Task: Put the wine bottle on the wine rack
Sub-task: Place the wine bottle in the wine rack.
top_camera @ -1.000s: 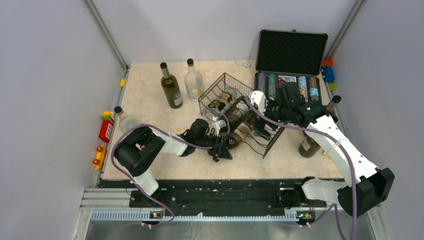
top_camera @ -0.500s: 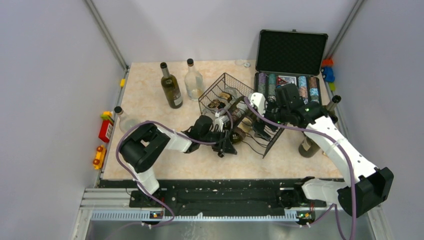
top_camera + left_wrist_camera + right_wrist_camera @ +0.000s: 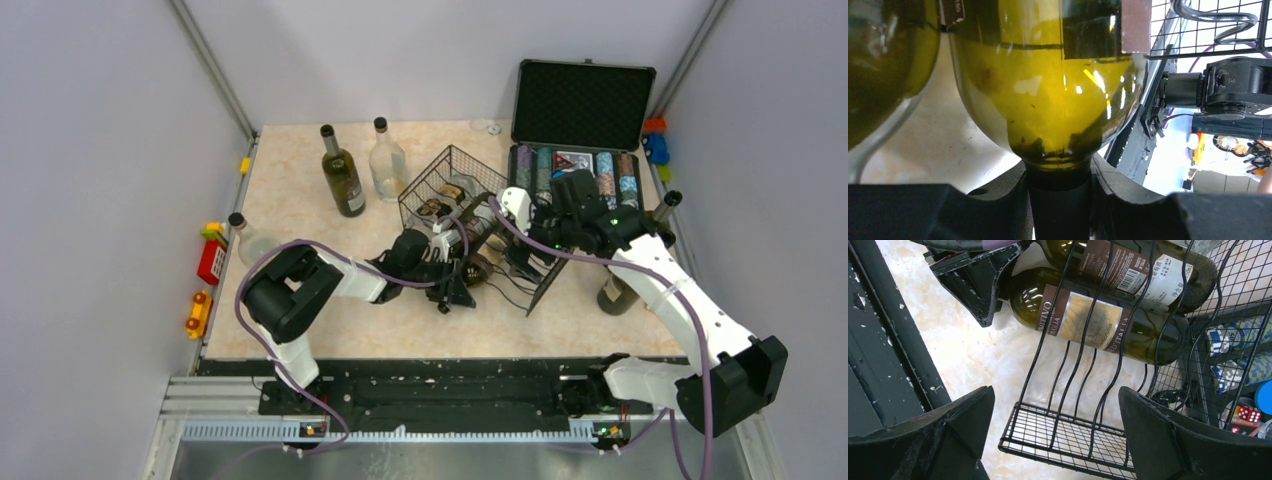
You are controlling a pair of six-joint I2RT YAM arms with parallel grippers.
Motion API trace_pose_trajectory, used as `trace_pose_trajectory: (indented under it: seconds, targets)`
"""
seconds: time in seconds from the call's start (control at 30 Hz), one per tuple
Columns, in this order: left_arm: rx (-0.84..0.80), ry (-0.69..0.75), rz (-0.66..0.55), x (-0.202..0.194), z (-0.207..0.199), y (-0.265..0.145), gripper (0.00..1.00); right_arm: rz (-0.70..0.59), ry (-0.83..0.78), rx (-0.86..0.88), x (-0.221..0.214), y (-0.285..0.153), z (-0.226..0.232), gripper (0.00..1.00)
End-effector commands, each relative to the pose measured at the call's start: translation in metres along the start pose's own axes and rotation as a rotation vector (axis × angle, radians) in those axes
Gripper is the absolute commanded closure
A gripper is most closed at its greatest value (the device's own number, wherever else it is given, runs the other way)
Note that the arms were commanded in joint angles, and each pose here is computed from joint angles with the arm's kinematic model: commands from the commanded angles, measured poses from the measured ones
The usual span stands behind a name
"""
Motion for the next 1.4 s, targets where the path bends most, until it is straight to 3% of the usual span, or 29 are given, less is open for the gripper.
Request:
trace_pose_trajectory:
  seconds: [0.0, 0.57, 1.13, 1.37]
  targets:
    - [-0.155, 0.184, -0.021, 0.021, -0.032, 0.01, 1.0, -0.035, -0.027, -0.034, 0.005, -0.005, -0.005, 0.03]
    - [-0.172, 0.257, -0.016, 0.006, -0.04, 0.006, 1.0, -0.021, -0.02, -0.025, -0.002, 0.001, -0.002, 0.03]
    - [-0.184, 0.138, 0.028, 0.002, -0.044, 0.017, 1.0, -0.012, -0.019, -0.024, -0.004, 0.002, -0.002, 0.03]
    - [-0.18, 0.134, 0.051, -0.007, -0.046, 0.021, 0.95, -0.007, -0.019, -0.025, -0.005, 0.002, -0.001, 0.03]
Point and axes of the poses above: each gripper's point midway between its finger pads, its own y axis out along the fingers, its own z axis along the line the jaws close on, x = y × z, the point moved 6 cm from there along -y, back along the fingers, and after that the axes turned 8 degrees about -y, right-handed, at the moved point
